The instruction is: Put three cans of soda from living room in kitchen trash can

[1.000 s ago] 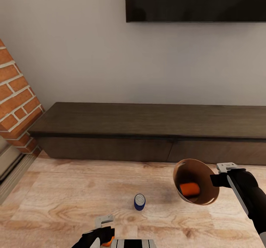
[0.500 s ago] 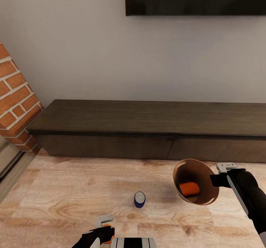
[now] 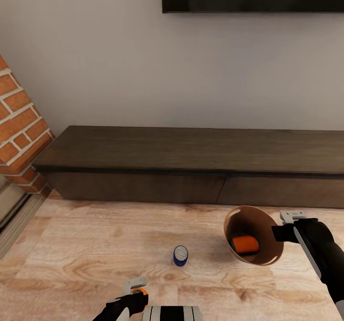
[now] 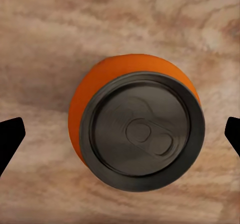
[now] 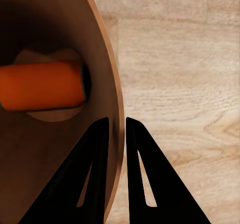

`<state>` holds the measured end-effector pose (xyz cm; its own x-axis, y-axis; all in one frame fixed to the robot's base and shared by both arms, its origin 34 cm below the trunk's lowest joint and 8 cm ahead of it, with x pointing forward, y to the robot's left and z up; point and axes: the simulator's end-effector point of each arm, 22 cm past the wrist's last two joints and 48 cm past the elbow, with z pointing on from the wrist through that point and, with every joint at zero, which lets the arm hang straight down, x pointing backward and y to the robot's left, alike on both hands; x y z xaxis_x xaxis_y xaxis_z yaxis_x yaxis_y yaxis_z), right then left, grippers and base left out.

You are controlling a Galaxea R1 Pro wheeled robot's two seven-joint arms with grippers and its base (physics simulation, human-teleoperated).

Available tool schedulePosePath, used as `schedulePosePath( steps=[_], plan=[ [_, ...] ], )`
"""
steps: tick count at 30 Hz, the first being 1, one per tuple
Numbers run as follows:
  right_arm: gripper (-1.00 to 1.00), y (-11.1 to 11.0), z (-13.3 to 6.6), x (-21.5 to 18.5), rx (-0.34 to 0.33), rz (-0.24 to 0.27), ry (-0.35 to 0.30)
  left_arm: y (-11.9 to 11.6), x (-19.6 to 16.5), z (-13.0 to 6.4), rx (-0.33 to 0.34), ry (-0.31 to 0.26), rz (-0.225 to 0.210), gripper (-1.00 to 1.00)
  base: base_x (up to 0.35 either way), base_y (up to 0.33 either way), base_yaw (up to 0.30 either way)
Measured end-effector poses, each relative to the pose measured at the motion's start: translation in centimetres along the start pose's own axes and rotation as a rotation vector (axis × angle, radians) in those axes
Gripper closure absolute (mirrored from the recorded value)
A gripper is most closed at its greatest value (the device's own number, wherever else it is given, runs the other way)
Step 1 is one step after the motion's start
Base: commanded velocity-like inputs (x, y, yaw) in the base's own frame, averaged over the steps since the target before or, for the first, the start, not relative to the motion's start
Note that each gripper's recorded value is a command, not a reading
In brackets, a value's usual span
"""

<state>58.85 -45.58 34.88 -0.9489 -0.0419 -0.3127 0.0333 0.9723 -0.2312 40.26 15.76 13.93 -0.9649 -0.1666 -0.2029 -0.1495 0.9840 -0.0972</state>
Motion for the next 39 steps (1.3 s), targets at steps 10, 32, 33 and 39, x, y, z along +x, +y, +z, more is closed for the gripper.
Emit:
schedulePosePath(
  steps=[10,32,33,39],
  plan=[
    [1.00,0.0,0.0,0.0,0.000,0.000,0.000,-0.1,-0.1,0.0,0.002,-0.002,-0.001,-1.00,0.000,0.000,0.000],
    [1.00,0.2,0.9,0.6,0.000,-0.006,0.020,-0.1,0.1,0.5,0.002,0.008,-0.001,-1.00,0.000,0.000,0.000],
    [1.00,0.2,0.9,0.6,0.000,-0.006,0.020,-0.2,0.0,0.5,0.002,0.007,-0.002,-1.00,0.000,0.000,0.000],
    [1.00,0.2,0.9,0.6,0.000,-0.006,0.020,-0.3,-0.5,0.5,0.004,-0.001,-0.001,-1.00,0.000,0.000,0.000]
  ],
)
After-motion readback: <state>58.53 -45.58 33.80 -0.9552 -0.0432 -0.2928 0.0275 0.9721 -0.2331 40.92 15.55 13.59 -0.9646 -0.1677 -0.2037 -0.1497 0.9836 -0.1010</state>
